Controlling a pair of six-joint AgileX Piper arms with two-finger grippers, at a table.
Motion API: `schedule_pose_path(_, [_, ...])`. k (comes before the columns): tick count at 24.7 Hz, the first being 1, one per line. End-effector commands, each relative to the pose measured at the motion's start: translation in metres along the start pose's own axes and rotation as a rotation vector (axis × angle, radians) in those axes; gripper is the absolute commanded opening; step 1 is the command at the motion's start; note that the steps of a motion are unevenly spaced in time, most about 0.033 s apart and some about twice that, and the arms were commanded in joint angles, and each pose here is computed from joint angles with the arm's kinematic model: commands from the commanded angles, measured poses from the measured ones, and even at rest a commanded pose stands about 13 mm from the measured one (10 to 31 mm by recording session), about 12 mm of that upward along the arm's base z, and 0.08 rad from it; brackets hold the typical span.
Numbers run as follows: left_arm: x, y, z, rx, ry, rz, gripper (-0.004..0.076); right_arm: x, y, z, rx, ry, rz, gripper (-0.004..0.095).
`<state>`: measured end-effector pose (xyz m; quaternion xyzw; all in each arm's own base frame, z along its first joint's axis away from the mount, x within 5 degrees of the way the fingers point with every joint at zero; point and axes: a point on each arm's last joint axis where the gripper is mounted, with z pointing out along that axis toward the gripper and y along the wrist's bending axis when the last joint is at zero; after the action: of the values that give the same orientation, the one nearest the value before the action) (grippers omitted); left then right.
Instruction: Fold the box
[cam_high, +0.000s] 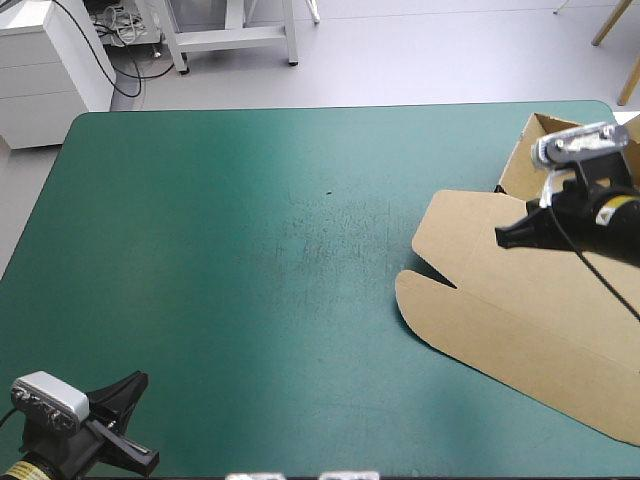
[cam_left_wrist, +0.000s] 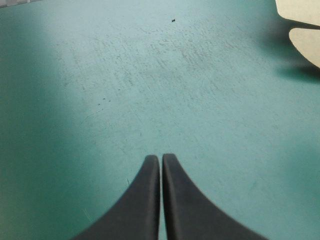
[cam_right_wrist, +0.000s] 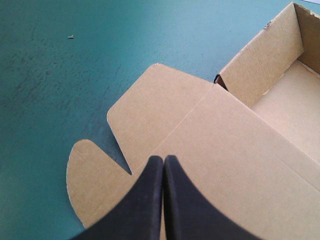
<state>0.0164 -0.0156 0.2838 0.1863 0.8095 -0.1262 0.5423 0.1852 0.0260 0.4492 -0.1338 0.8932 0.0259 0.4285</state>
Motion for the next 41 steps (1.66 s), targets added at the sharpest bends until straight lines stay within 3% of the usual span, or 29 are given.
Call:
schedule_pose_path(1, [-0.012,0.000,-0.003,0.004,-0.079,-0.014,-0.0008,0.026,0.006,-0.018,0.021,-0.130,-0.027,-0.0020])
schedule_pose_path(11, [-0.012,0.000,-0.003,0.004,-0.079,-0.014,-0.0008,0.154,0.024,0.002,0.025,-0.133,-0.007,-0.0020])
schedule_pose_path(17, [-0.012,0.000,-0.003,0.004,-0.079,-0.014,-0.0008,0.197,0.030,0.009,0.027,-0.135,-0.006,-0.0020])
schedule_pose_path(20, [-0.012,0.000,-0.003,0.006,-0.080,-0.016,-0.0008,0.197,0.031,0.001,0.037,-0.220,-0.004,-0.0020])
schedule_pose_path(41, [-0.012,-0.001,-0.003,0.012,-0.081,-0.018,-0.0008,0.199,0.032,0.001,0.031,-0.205,0.003,-0.0020])
